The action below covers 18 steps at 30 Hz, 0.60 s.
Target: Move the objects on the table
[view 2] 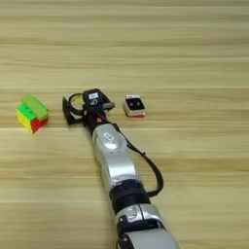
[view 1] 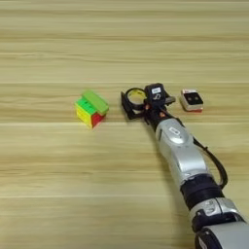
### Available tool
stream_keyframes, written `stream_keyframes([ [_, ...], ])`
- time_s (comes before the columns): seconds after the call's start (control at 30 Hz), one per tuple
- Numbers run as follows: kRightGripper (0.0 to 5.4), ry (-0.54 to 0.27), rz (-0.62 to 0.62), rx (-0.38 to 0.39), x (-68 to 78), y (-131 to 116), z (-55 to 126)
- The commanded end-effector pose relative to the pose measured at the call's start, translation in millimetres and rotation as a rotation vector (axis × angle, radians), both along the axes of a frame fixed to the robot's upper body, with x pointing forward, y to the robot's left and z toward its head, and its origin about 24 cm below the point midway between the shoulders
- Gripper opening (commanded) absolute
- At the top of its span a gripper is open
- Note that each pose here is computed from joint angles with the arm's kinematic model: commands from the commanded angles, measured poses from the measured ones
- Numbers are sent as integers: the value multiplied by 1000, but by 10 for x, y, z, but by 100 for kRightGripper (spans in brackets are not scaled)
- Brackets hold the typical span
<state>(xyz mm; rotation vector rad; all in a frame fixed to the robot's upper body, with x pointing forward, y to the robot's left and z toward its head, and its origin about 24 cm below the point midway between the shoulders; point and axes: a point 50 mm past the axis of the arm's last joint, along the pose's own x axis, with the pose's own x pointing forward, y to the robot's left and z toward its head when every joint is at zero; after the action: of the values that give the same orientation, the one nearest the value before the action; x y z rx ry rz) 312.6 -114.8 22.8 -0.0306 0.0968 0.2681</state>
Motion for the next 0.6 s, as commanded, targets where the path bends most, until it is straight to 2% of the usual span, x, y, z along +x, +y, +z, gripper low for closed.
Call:
stream_keyframes([
  [0.03,539,-138,2,10,203,25,343],
  [0.6,539,-60,-18,0,307,-57,178],
])
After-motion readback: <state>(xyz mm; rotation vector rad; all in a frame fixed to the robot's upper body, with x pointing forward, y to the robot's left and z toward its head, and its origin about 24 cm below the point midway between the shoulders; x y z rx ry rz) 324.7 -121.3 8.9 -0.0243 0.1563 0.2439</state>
